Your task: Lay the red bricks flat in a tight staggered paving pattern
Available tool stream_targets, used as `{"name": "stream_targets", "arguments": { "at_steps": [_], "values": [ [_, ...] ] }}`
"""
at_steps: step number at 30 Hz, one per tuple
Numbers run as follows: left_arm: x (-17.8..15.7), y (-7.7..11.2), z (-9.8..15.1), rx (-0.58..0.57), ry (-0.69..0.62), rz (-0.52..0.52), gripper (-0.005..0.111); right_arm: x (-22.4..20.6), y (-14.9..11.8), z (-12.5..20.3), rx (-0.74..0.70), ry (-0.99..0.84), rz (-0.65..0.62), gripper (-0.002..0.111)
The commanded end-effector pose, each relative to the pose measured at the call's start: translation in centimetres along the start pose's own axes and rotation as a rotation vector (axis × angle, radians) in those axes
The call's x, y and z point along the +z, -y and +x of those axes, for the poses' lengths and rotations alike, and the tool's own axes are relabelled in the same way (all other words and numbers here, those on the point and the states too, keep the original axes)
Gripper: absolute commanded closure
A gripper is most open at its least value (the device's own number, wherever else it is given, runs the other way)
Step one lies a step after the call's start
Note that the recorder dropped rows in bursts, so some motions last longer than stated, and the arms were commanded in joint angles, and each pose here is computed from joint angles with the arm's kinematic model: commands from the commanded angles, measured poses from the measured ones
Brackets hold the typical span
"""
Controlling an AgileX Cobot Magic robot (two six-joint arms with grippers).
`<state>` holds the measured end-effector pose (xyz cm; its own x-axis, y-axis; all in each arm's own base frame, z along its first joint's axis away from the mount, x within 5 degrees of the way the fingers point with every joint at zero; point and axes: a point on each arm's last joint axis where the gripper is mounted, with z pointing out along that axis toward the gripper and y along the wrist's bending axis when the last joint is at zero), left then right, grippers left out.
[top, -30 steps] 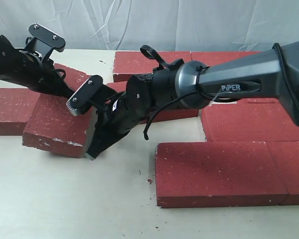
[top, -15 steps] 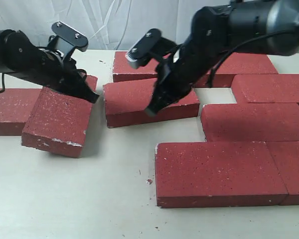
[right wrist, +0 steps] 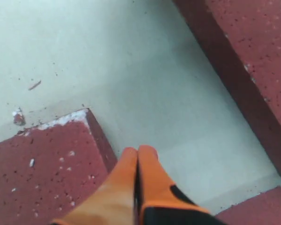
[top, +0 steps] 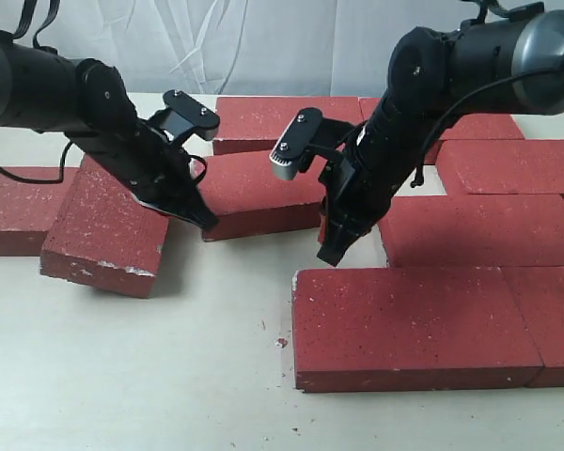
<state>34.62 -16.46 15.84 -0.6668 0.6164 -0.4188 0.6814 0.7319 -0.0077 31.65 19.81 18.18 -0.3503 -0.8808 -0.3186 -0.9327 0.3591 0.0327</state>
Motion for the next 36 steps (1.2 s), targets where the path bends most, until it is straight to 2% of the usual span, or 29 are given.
{"name": "stream_targets", "arguments": {
  "at_steps": [1, 5, 11, 17, 28, 36],
  "values": [
    [0.5, 0.0, -0.1, 0.002, -0.015, 0.009, 0.107, 1.6, 0.6, 0.2, -0.020, -0.003, 0.007, 0.109],
    [1.1, -0.1, -0.1, -0.001, -0.011, 0.002, 0.107, 2.5, 1.2, 0.1, -0.018, 0.017, 0.042, 0.109],
    [1.4, -0.7, -1.1, -0.024, 0.096, -0.054, 0.107, 3.2, 2.4, -0.5, -0.017, 0.094, 0.156, 0.109],
    [1.3, -0.9, -1.4, -0.025, 0.130, -0.075, 0.107, 3.2, 2.6, -0.7, -0.019, 0.108, 0.178, 0.109],
    [0.2, -0.7, -1.4, -0.001, 0.110, -0.067, 0.107, 2.9, 3.5, -1.2, -0.029, 0.170, 0.282, 0.109],
    [-1.3, -0.4, -1.4, 0.019, 0.093, -0.054, 0.107, 2.3, 3.1, -1.2, -0.012, 0.161, 0.257, 0.109]
  ]
}}
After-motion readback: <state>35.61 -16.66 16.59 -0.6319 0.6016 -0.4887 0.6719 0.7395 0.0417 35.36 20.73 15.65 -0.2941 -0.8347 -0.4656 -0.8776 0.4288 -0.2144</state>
